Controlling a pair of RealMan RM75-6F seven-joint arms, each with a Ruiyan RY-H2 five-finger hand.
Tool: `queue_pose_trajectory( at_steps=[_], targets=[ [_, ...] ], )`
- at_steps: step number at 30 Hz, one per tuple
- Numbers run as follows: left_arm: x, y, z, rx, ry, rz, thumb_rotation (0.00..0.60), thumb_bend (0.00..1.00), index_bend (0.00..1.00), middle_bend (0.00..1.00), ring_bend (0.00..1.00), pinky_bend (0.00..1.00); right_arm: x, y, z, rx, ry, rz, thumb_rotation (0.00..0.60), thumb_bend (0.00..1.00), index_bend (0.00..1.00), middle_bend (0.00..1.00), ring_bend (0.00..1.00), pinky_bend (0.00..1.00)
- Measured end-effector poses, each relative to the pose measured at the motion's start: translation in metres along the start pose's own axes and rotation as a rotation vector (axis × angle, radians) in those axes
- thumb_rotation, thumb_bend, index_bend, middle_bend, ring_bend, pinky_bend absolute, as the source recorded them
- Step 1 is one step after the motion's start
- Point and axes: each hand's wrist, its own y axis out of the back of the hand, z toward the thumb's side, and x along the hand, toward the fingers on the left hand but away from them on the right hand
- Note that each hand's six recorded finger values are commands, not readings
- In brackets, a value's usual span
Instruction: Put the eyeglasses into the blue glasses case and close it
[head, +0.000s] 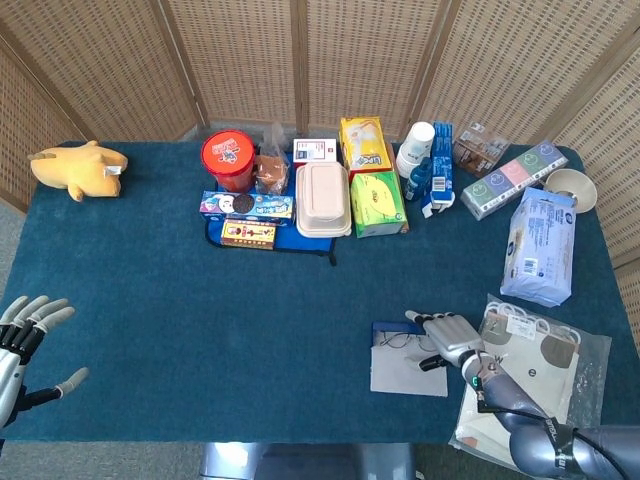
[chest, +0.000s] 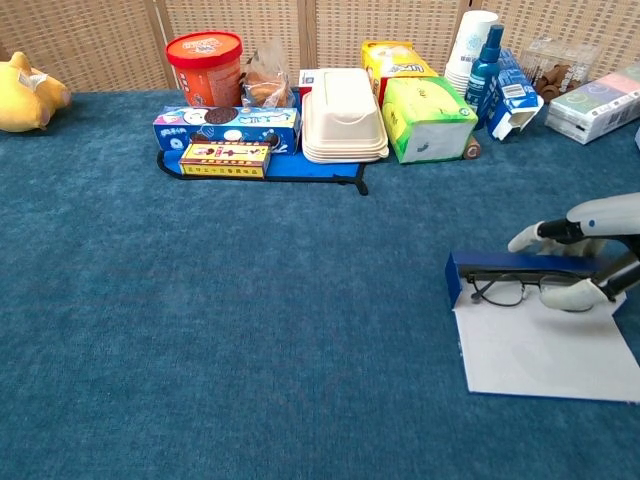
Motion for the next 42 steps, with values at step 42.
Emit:
queue_pose_trajectory(
  at_steps=[42],
  targets=[
    [-0.012,0.002,-0.003,-0.002,0.036,0.012,0.600,0.13,0.18,0.18,0.09,0.00,0.026,-0.020,0.044,0.084,0.186,0.019,0.261,0.34,0.07,0.23,0.19,0.20]
  ],
)
